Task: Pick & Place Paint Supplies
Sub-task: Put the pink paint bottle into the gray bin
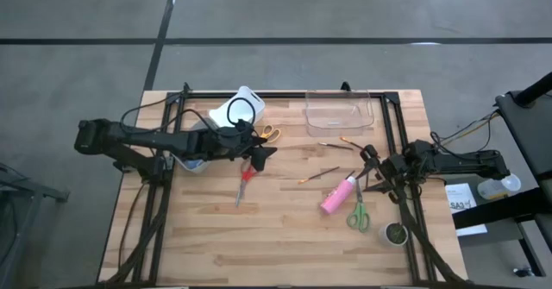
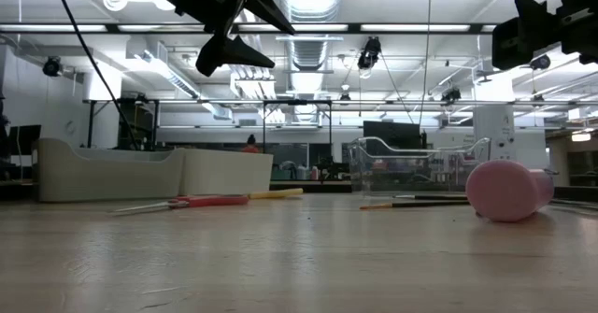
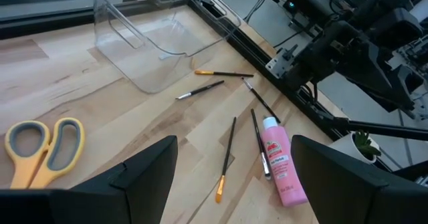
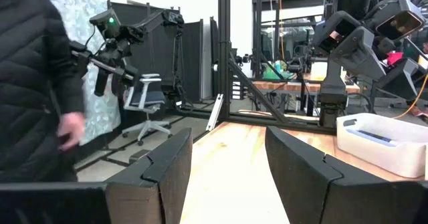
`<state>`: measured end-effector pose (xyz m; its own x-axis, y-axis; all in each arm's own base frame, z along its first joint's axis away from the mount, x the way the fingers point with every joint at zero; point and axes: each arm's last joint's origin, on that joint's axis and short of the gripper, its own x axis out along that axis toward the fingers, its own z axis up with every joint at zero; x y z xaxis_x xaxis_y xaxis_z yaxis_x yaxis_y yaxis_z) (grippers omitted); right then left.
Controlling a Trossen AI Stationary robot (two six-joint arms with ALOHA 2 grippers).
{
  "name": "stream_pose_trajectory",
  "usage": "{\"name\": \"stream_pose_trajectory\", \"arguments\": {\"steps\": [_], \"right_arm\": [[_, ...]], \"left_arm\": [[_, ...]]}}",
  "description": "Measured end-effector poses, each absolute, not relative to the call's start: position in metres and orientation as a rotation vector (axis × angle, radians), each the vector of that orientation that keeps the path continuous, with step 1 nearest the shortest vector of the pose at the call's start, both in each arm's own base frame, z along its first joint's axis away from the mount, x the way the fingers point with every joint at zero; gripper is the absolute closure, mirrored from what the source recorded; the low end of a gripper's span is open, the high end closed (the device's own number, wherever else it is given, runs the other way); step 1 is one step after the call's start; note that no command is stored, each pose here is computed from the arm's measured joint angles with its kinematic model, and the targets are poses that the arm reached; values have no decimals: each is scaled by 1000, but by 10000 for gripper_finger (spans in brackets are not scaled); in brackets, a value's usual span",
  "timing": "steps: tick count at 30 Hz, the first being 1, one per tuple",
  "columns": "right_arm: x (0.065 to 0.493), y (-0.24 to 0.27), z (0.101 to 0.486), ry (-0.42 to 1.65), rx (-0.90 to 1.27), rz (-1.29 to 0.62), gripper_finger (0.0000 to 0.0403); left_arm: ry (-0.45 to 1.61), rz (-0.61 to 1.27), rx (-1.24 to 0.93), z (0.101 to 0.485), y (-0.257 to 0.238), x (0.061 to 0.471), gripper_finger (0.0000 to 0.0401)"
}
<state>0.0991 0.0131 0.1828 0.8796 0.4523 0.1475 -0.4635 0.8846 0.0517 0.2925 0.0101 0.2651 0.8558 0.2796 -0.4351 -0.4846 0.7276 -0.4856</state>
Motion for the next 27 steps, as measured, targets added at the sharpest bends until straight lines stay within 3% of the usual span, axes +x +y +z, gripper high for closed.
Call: {"name": "stream_pose_trajectory", "arguments": {"steps": [8,14,27], "right_arm": [[101,10,183,-155,40,342,215],[99,11,189,-126,465,421,215],[95,7,205,-278,793,394,215]], "left_arm": [[349,431,-626,265,10,292,98],[350,432,-626,265,10,292,98],[354,433,-625,264,10,292,98]]}}
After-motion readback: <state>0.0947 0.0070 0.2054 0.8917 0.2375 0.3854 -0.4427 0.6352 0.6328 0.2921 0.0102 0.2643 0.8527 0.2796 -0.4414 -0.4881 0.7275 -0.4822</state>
